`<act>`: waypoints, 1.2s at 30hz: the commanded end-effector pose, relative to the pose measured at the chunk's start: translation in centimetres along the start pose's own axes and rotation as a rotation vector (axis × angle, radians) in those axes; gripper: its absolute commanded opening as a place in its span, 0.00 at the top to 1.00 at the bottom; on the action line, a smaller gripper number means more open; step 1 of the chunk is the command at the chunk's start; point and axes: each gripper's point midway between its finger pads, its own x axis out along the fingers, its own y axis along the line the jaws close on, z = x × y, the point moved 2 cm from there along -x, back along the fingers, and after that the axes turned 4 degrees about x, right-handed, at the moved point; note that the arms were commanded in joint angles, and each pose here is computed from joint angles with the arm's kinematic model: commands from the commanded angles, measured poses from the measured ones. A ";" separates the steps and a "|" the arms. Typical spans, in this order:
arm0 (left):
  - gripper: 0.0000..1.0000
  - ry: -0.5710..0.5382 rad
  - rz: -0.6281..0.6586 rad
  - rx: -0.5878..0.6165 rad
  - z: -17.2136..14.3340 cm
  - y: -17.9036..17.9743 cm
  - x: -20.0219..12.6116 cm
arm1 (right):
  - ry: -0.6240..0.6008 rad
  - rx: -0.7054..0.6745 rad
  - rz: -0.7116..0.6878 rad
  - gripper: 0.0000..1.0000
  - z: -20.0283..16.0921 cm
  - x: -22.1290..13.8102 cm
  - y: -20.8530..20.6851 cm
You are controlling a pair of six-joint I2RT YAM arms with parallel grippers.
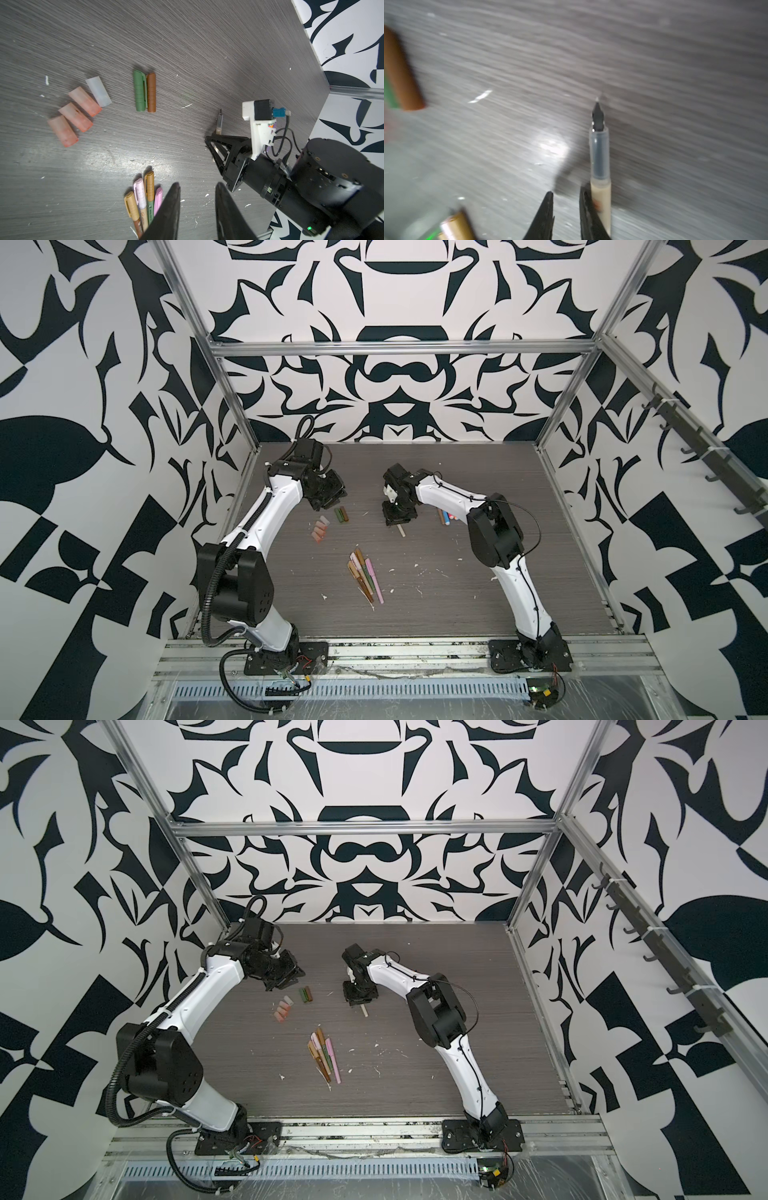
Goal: Remove pen caps from pens
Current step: Move the pen to the center of the table.
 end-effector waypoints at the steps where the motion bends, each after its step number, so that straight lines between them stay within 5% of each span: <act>1: 0.68 0.025 0.005 -0.005 -0.5 0.3 -0.1 | -0.027 -0.008 -0.118 0.74 0.2 -1.9 -2.3; 16: 0.68 0.027 0.001 -0.026 -0.6 0.3 -0.1 | -0.031 0.014 -0.148 0.74 0.2 -3.4 -5.0; 36: 0.68 0.014 -0.038 -0.043 -0.5 0.0 0.7 | -0.025 -0.041 -0.107 0.75 -3.1 -6.0 -3.3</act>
